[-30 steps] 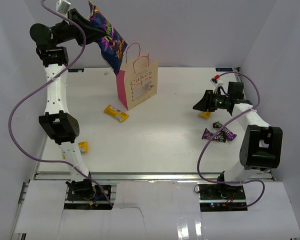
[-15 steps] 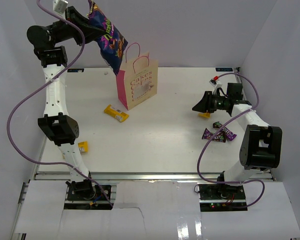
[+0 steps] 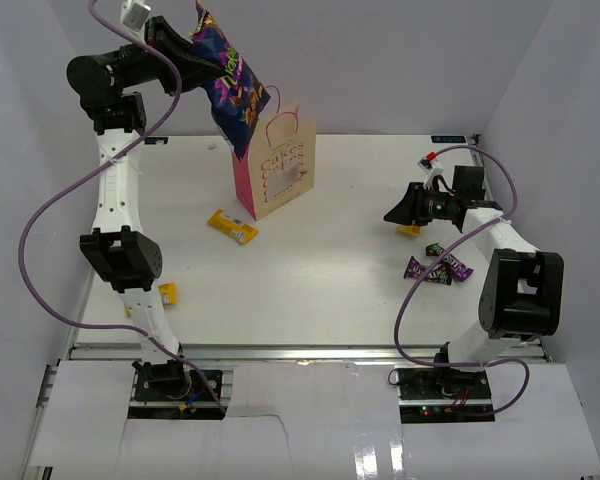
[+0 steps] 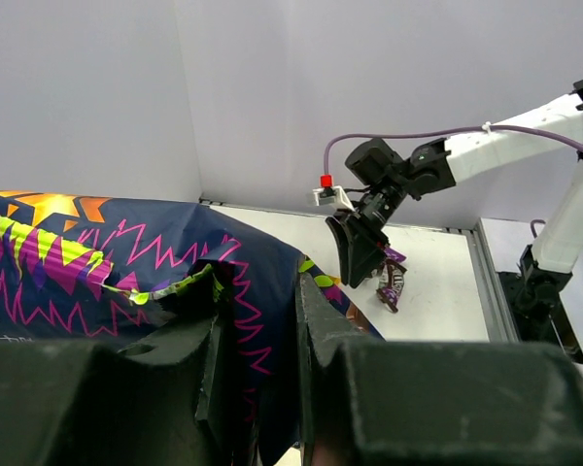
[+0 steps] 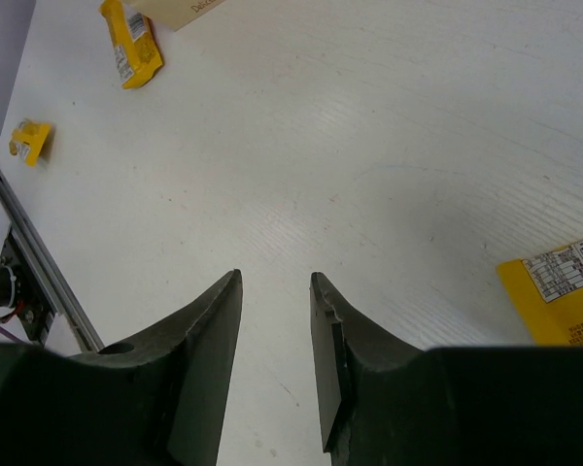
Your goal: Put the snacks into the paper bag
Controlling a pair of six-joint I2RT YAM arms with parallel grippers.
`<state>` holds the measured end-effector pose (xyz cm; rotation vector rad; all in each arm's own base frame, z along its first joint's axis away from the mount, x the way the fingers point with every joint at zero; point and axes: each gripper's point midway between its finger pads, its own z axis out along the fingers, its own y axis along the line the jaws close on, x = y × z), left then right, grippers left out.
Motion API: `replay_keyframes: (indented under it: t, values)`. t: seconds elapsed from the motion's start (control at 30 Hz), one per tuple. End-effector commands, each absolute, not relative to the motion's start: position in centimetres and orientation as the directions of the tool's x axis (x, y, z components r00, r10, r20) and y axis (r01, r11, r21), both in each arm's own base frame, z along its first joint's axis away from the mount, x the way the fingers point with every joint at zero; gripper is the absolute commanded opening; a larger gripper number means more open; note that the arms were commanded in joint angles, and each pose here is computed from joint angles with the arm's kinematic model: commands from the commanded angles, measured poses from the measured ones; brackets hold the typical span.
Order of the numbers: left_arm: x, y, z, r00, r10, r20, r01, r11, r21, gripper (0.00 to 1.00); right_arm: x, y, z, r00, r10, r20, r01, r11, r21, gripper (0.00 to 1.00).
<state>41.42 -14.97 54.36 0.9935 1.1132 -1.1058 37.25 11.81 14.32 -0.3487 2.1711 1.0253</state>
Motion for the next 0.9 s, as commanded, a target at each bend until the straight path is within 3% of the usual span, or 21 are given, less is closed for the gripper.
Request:
replay_keyframes:
  t: [0.0, 0.37, 0.5, 0.57, 0.6, 0.87]
  values:
    - [39.9, -15.5, 57.6, 0.219, -0.220, -0.951, 0.962, 0.211, 0.173, 0.00, 37.3, 12.1, 14.6, -0.702, 0.050, -0.710, -0.523, 0.641, 0.562, 0.40]
    - [42.7, -15.3, 54.6, 0.143, -0.210, -0.967, 0.974, 0.202, 0.100, 0.00, 37.6, 12.2, 15.1, -0.687, 0.031, -0.726, -0.538, 0.648, 0.538, 0.40]
    - [43.8, -15.3, 53.5, 0.113, -0.208, -0.972, 0.978, 0.198, 0.072, 0.00, 37.8, 13.3, 18.0, -0.489, -0.126, -0.863, -0.755, 0.557, 0.346, 0.43]
    - [44.3, -15.3, 53.0, 0.103, -0.210, -0.972, 0.978, 0.199, 0.061, 0.00, 36.6, 14.6, 19.3, -0.410, -0.181, -0.894, -0.846, 0.442, 0.298, 0.45]
    - [44.3, -15.4, 53.0, 0.101, -0.210, -0.972, 0.979, 0.197, 0.059, 0.00, 36.8, 15.9, 20.7, -0.269, -0.242, -0.932, -0.915, 0.365, 0.169, 0.46]
    - [45.5, -15.4, 52.1, 0.081, -0.217, -0.973, 0.980, 0.197, 0.038, 0.00, 37.3, 20.2, 22.9, 0.020, -0.368, -0.930, -0.984, 0.156, -0.083, 0.50]
